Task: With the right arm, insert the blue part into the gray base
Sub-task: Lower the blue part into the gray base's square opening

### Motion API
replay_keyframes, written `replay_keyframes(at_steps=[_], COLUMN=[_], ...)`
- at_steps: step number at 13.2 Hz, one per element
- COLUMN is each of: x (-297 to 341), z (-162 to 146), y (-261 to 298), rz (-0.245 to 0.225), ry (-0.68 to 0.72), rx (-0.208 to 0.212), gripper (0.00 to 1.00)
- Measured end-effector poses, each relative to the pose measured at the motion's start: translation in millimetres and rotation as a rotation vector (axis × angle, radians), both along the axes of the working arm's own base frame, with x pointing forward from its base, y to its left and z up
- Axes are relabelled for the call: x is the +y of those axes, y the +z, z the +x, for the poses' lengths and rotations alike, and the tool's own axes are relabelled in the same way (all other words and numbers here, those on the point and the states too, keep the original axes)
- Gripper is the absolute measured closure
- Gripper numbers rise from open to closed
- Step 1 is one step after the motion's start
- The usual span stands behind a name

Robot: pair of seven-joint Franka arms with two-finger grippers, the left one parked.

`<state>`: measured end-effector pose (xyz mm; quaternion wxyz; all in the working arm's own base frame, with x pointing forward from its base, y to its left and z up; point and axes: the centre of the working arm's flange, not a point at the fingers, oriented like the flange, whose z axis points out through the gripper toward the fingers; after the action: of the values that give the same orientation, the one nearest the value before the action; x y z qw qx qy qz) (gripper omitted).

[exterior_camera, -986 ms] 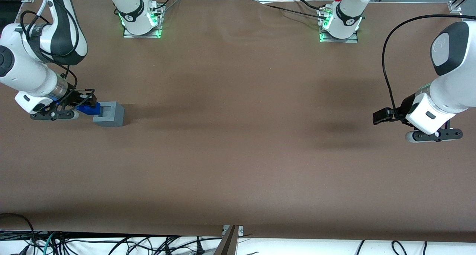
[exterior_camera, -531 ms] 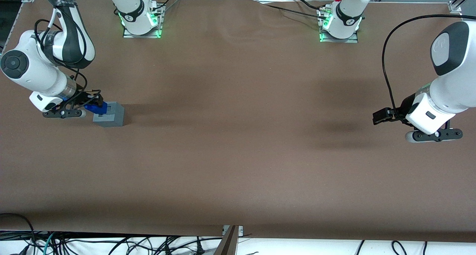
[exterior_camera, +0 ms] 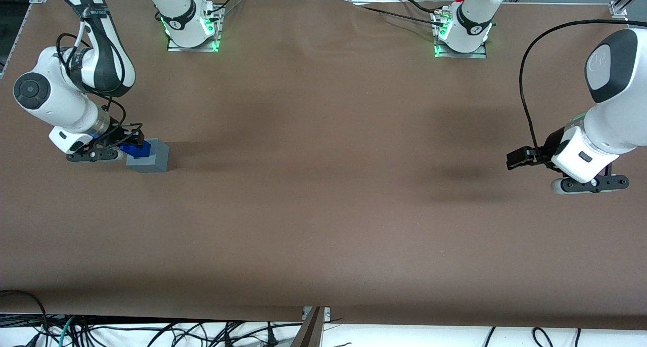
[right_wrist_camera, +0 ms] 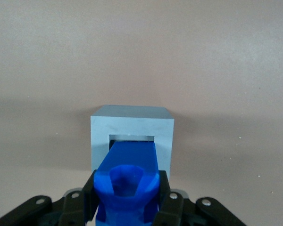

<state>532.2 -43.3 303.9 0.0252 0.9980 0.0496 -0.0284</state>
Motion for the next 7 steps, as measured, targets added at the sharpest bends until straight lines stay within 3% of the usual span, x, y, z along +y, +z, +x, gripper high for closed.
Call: replay_keyframes(at_steps=[7], x=[0.0], z=[0.1], y=[0.2], rz=[0.002], ry=[0.009], rx=[-0.002], gripper=[0.50])
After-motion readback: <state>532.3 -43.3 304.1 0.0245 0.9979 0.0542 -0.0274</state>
